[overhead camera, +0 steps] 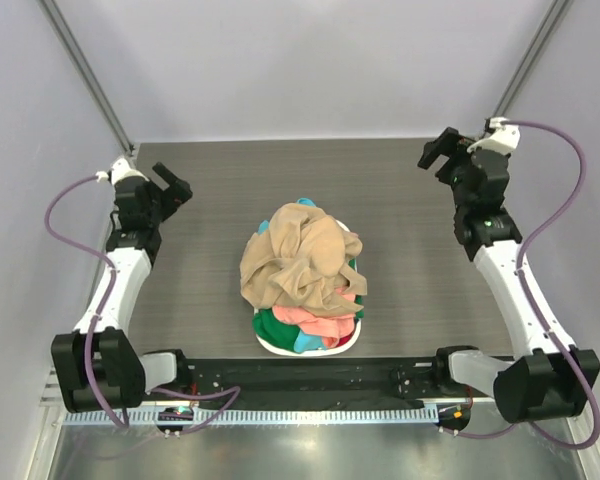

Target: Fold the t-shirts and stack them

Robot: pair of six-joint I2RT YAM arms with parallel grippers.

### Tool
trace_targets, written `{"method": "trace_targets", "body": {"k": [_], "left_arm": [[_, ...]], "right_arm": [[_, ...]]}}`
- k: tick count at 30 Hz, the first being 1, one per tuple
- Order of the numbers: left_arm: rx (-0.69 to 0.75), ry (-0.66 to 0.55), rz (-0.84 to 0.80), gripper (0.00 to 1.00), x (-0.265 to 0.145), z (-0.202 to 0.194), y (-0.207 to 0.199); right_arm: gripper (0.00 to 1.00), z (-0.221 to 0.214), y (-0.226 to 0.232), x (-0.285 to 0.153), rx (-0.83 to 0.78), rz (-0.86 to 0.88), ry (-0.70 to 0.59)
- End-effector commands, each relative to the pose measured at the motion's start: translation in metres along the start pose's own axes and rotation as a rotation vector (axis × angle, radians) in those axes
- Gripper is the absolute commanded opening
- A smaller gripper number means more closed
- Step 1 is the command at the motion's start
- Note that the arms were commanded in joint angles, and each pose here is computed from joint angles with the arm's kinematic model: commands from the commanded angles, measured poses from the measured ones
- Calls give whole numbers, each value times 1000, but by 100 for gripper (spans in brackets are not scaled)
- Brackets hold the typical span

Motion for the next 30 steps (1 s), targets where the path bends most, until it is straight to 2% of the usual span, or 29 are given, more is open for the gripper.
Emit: {"method": "trace_targets", "body": {"k": [1,3,6,10,12,13,15,17,20,22,23,24,26,27,29,30], "left_arm": [[-111,178,114,100,-33,-40,28],[-95,133,120,100,-50,-30,27],[-72,158,118,100,-64,-32,28],[-66,187,149,100,-73,-43,40],[-70,222,151,100,-76,-54,48],[-74,225,147,100,-78,-56,49],[-74,237,153,100,-80,-62,54],[-73,238,149,100,-82,-63,55],[-76,240,147,100,-84,-65,56],[-74,244,151,100,-86,-67,58],[-72,240,144,100,-88,-66,57],[-70,238,144,100,-89,-65,57],[-64,240,146,100,-92,-65,58],[-63,238,146,100,-94,-64,57],[-65,234,142,100,-97,-63,57],[-67,234,129,100,-98,-63,54]], "right_arm": [[100,-31,44,-45,34,212,312],[100,-7,77,-78,15,335,271],[99,2,117,-123,13,514,308],[94,-11,155,-181,-17,694,399],[93,-20,167,-199,-25,712,430],[92,-27,181,-223,-64,784,454],[91,-34,195,-240,-89,783,470],[91,-45,213,-272,-152,854,490],[91,-65,233,-284,-229,846,517],[85,-77,241,-281,-275,812,523],[81,-78,242,-279,-287,797,521],[66,-73,242,-273,-288,756,489],[55,-67,237,-267,-319,711,463],[45,-55,237,-264,-311,694,437],[34,-51,232,-258,-382,650,416],[15,-38,235,-257,-379,653,395]]}}
Point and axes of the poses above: each gripper's point midway between its finger pads, its own x axis out along the fingers, its own y axis along the line the jaws close on, z = x × y, the point moved 4 cm from there along -x, back along the fingers, and after that the axes turned 15 degrees about -x, right-handed, at the moved point
